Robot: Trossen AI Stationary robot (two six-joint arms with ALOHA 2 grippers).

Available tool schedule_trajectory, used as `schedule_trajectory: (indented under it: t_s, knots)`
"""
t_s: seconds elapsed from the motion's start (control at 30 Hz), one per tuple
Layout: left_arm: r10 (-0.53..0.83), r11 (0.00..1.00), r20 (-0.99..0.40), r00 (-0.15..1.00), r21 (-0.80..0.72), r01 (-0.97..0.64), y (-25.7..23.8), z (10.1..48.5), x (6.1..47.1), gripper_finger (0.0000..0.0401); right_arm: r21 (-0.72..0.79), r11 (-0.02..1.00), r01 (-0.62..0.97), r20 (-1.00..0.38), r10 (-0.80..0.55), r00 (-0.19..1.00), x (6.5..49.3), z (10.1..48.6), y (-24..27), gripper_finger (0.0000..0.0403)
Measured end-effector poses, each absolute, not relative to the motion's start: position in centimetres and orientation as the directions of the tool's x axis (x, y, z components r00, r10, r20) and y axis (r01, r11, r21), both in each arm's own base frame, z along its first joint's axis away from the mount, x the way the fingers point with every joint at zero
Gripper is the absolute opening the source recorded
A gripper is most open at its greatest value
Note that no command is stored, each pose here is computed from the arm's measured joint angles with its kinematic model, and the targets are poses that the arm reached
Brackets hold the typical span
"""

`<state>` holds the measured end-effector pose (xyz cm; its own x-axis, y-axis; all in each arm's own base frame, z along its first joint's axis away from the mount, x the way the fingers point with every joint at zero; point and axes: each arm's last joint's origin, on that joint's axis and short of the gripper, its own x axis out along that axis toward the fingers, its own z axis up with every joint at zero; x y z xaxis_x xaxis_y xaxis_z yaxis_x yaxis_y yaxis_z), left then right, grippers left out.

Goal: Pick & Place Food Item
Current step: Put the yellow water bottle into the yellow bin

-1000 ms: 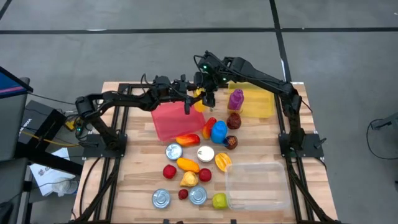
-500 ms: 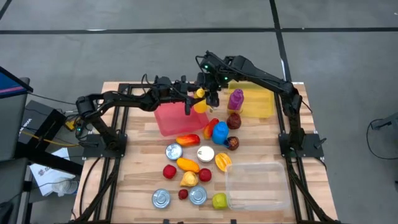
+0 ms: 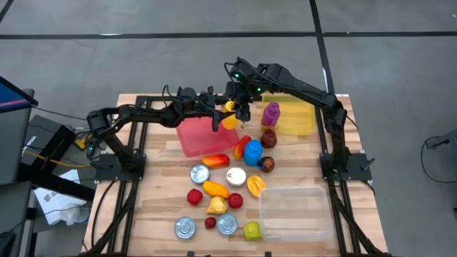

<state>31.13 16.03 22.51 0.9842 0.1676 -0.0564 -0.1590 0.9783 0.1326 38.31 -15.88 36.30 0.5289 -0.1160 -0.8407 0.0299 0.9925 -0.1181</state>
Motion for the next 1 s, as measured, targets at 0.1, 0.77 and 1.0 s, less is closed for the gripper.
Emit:
schedule_trajectory:
  t_s: [0.1,0.77,1.0]
  knots:
    - [0.167,0.978,-0.057,0.984,0.132,-0.158,16.0,22.5,31.1,0.0209,-0.125,0.992,0.033,-0.834,-0.123,0.538,38.4,36.4,-15.9,0.0145]
    - [0.169,0.979,-0.065,0.983,0.13,-0.16,16.0,22.4,31.1,0.0209,-0.141,0.99,0.0,-0.845,-0.12,0.52,38.6,36.3,-15.0,0.0001]
    - [0.171,0.978,-0.063,0.983,0.129,-0.161,16.0,22.4,31.1,0.0209,-0.17,0.985,0.003,-0.844,-0.147,0.515,38.7,36.3,-14.9,0.0027]
